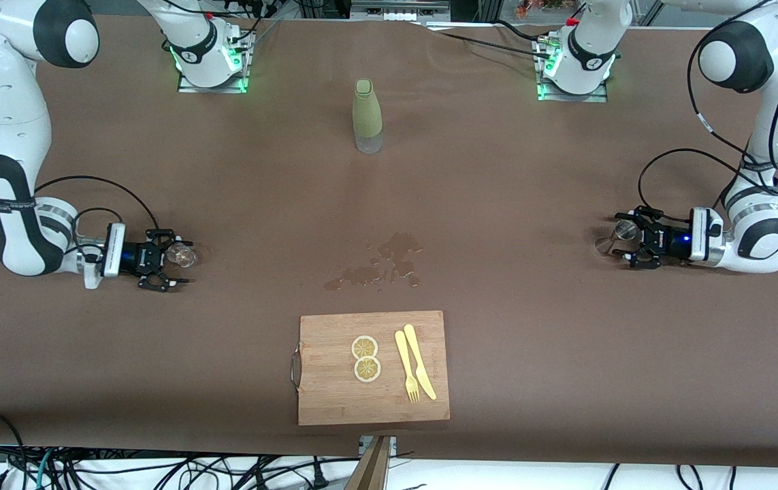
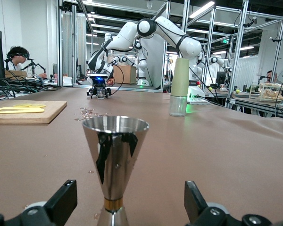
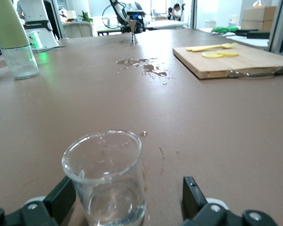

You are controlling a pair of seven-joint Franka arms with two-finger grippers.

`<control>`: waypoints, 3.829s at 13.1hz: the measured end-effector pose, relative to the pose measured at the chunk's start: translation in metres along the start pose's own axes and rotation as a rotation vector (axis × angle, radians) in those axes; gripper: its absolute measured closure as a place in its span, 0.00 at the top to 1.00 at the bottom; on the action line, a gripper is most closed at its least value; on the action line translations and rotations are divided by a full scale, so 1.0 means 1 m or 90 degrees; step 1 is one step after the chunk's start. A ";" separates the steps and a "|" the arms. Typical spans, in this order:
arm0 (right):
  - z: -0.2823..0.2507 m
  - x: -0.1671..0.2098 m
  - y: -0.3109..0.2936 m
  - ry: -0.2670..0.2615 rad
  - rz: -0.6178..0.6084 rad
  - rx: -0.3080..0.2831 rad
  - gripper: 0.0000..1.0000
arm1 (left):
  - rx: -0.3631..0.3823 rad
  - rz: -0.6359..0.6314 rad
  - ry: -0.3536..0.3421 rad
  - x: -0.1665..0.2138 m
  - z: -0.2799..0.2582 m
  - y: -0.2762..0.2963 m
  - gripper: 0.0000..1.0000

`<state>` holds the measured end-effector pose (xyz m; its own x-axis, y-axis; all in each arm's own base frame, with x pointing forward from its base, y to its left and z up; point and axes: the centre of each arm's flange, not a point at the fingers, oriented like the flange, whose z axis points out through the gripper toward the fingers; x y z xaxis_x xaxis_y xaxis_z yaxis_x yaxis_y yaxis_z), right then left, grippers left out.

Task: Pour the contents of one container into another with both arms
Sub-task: 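Lower the right gripper onto the glass cup while the left gripper grasps the jigger, then lift the glass cup with the right gripper while the left gripper lifts the jigger, then bring the glass cup and jigger together above the table center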

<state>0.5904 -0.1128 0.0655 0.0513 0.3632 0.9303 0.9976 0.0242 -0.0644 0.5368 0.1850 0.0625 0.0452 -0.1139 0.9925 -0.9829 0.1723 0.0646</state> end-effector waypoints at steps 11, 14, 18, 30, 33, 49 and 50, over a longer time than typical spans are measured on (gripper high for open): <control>0.012 0.003 -0.006 0.047 -0.010 0.031 0.15 | 0.002 0.004 0.003 -0.005 0.000 0.002 0.23; 0.018 0.009 -0.008 0.074 0.005 0.050 0.12 | 0.010 0.021 0.010 -0.008 0.000 0.002 0.21; 0.043 0.049 0.020 0.105 0.042 0.087 0.12 | 0.039 0.032 0.030 -0.011 0.008 -0.006 0.21; 0.213 0.234 0.092 0.034 0.076 0.189 0.12 | -0.015 -0.017 0.026 0.059 0.256 -0.149 0.21; 0.251 0.288 0.098 -0.005 0.124 0.140 0.12 | -0.028 -0.056 0.014 0.070 0.340 -0.160 0.21; 0.348 0.384 0.062 -0.342 0.075 0.115 0.12 | -0.011 -0.116 -0.028 0.126 0.523 -0.177 0.21; 0.347 0.385 0.062 -0.351 0.069 0.115 0.12 | -0.012 -0.116 -0.028 0.125 0.525 -0.176 0.21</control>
<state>0.6558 0.3516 0.2943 0.0724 0.8014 0.5937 0.9621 0.1009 -0.2535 0.6218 -0.3735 0.1209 0.2134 -0.1876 0.9588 -0.9557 0.1635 0.2447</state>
